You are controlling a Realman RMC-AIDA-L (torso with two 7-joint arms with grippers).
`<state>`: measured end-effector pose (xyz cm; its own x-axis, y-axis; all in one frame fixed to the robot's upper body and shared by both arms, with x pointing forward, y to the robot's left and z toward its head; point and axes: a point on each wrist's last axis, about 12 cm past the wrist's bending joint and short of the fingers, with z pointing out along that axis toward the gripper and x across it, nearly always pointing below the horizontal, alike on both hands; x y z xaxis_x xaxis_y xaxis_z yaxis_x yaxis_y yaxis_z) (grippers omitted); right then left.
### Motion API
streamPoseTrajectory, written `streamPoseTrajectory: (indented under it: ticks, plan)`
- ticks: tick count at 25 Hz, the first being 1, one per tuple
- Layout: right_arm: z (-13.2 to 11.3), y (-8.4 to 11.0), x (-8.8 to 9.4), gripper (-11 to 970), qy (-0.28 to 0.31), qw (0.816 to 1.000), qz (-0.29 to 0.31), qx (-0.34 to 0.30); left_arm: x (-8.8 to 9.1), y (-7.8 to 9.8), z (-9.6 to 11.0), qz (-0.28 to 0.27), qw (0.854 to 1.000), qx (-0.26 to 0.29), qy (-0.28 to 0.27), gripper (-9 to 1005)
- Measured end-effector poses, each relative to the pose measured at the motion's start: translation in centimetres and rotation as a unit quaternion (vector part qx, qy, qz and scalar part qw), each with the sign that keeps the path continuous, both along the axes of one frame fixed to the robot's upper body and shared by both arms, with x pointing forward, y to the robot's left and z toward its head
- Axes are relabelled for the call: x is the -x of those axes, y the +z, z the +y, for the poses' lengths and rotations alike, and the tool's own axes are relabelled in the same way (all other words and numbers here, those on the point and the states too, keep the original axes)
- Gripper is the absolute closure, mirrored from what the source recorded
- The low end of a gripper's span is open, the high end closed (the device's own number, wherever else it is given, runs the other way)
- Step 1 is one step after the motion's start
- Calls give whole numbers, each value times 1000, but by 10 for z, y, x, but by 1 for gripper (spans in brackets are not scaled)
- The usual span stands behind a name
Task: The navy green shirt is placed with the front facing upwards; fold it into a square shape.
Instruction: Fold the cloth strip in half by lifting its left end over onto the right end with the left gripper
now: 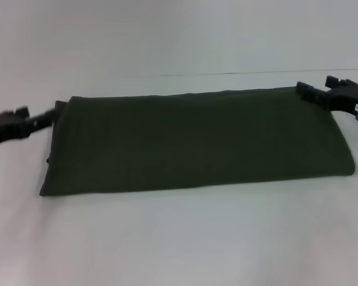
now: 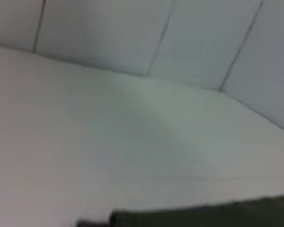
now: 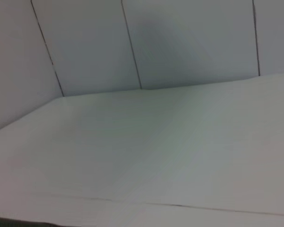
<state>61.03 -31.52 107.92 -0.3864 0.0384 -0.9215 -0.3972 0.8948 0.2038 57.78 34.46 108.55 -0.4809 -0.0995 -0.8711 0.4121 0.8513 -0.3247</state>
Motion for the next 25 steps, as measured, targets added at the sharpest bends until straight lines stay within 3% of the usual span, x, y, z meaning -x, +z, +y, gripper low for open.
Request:
streamPoseTrajectory:
  ticks: [9, 25]
  plan:
    - [-3, -6, 16, 54, 19, 1000, 1, -20, 23, -15, 4, 115, 992, -35, -46, 151]
    - [-1, -8, 17, 60, 25, 999, 2, -22, 36, -31, -2, 146, 985, -61, -65, 154]
